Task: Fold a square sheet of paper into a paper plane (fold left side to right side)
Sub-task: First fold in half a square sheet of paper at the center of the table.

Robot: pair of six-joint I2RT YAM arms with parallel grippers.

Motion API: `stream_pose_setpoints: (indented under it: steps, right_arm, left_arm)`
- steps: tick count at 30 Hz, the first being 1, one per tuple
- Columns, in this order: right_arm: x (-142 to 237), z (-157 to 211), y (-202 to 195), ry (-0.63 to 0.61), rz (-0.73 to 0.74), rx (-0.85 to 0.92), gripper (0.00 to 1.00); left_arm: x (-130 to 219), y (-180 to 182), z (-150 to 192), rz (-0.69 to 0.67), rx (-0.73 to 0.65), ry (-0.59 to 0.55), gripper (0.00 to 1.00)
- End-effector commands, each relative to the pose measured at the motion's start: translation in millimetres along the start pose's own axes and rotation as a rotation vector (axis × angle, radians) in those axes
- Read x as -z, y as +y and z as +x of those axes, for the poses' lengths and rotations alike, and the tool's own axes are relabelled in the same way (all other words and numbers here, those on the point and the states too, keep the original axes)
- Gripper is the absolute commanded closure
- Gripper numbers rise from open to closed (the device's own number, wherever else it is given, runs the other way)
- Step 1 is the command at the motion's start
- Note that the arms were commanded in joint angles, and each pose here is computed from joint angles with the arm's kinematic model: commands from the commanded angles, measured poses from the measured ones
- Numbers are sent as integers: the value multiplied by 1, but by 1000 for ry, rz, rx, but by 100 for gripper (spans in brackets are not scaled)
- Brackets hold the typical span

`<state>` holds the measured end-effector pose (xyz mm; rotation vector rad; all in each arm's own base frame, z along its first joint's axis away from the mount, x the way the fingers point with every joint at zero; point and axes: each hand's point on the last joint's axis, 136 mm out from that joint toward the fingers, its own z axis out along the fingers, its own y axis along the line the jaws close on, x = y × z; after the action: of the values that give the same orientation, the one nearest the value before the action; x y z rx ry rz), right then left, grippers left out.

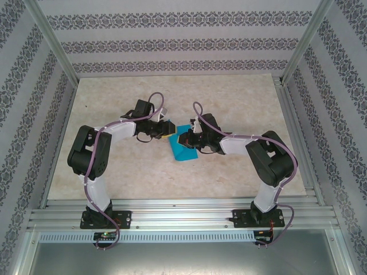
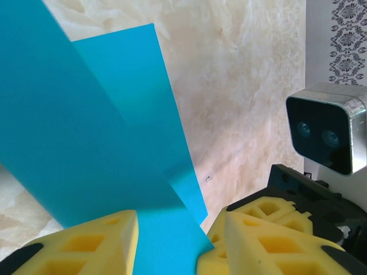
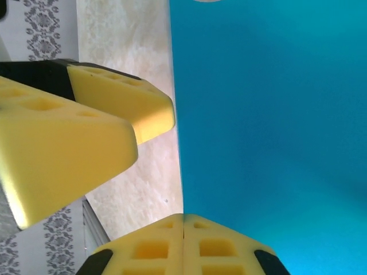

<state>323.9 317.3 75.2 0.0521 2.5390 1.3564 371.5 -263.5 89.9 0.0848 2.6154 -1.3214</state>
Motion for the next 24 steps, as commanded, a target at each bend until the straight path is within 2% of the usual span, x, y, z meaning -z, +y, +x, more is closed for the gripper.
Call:
stream_pose_setpoints:
  steps: [1, 6, 9, 16, 24]
  right_arm:
    - [3, -4, 2, -21, 20, 33, 100]
    - [16, -6, -13, -57, 45, 8, 100]
    - [21, -5, -22, -73, 62, -10, 100]
    - [31, -3, -38, -109, 77, -45, 100]
    - [33, -2, -46, -108, 85, -62, 100]
  left_arm:
    - [13, -24, -8, 13, -73, -37, 51]
    - [44, -25, -15, -23, -70, -123, 37]
    - [46, -15, -9, -56, -37, -136, 33]
    - [19, 18, 9, -84, 84, -115, 32]
    - [-18, 23, 9, -93, 103, -75, 33]
